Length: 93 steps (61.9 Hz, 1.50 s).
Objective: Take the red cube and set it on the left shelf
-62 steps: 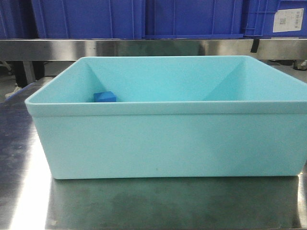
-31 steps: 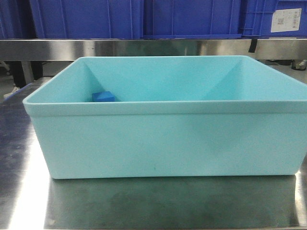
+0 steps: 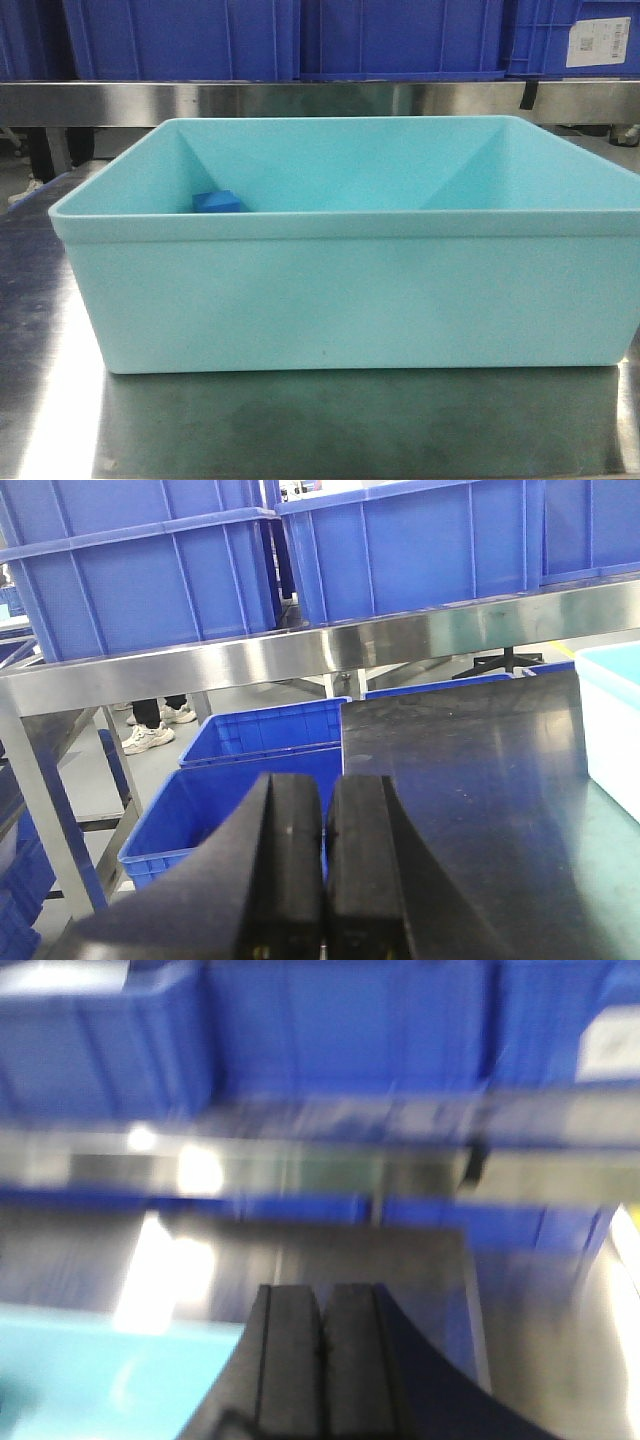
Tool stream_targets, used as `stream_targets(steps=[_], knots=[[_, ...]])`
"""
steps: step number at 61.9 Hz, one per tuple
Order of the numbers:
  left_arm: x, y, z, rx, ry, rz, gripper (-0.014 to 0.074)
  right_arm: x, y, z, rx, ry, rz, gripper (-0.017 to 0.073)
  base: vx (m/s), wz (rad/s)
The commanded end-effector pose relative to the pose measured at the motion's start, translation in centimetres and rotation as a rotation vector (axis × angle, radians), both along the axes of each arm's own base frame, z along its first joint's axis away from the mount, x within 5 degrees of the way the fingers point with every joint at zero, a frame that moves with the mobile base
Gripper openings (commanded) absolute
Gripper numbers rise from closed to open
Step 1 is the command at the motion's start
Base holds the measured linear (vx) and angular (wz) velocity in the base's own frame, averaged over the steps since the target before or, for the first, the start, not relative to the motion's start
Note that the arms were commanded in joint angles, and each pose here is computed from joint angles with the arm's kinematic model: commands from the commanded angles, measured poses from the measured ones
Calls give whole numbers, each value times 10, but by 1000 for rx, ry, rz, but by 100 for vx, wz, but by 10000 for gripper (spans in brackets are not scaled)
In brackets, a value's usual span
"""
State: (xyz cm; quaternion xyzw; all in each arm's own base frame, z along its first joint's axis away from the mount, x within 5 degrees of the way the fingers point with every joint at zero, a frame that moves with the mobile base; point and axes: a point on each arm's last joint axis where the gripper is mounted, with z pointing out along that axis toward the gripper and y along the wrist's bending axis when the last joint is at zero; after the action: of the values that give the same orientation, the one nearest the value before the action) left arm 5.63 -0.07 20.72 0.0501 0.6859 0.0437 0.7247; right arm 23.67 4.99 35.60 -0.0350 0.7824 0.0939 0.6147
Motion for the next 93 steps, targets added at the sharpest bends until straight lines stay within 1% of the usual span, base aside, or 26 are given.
stream_targets(steps=[1,5,13,16,20,29,35,44,51,59,62,68,71,73,81,93], knots=[[0,0,1,-5,-72,-1,106,8,20,14,-39,20,64,118,0,0],[0,0,1,-5,-72,-1,106,16,33,6,-82,126,91,204,0,0],[0,0,1,-5,-72,-1,106,35,56,-10,-164,316,122,443,0,0],[0,0,1,-5,-72,-1,106,40,63,-14,-182,356,130,509,0,0],[0,0,1,-5,-72,-1,106,47,71,-21,-207,415,137,547,0,0],[0,0,1,-5,-72,-1,106,56,89,-30,-231,449,172,551,0,0],[0,0,1,-5,-72,-1,106,58,95,-33,-227,442,190,551,0,0],[0,0,1,-5,-72,-1,106,57,102,-39,-218,470,207,551,0,0],[0,0,1,-5,-72,-1,106,59,104,-45,-250,525,202,551,0,0],[0,0,1,-5,-72,-1,106,62,104,-56,-322,610,205,552,0,0],[0,0,1,-5,-72,-1,106,63,105,-57,-329,627,208,554,0,0],[0,0,1,-5,-72,-1,106,64,109,-58,-302,643,220,554,0,0],[0,0,1,-5,-72,-1,106,64,112,-57,-269,650,232,554,0,0],[0,0,1,-5,-72,-1,106,63,114,-56,-260,651,243,554,0,0],[0,0,1,-5,-72,-1,106,58,123,-54,-261,650,286,554,0,0],[0,0,1,-5,-72,-1,106,56,128,-58,-278,675,300,554,0,0]])
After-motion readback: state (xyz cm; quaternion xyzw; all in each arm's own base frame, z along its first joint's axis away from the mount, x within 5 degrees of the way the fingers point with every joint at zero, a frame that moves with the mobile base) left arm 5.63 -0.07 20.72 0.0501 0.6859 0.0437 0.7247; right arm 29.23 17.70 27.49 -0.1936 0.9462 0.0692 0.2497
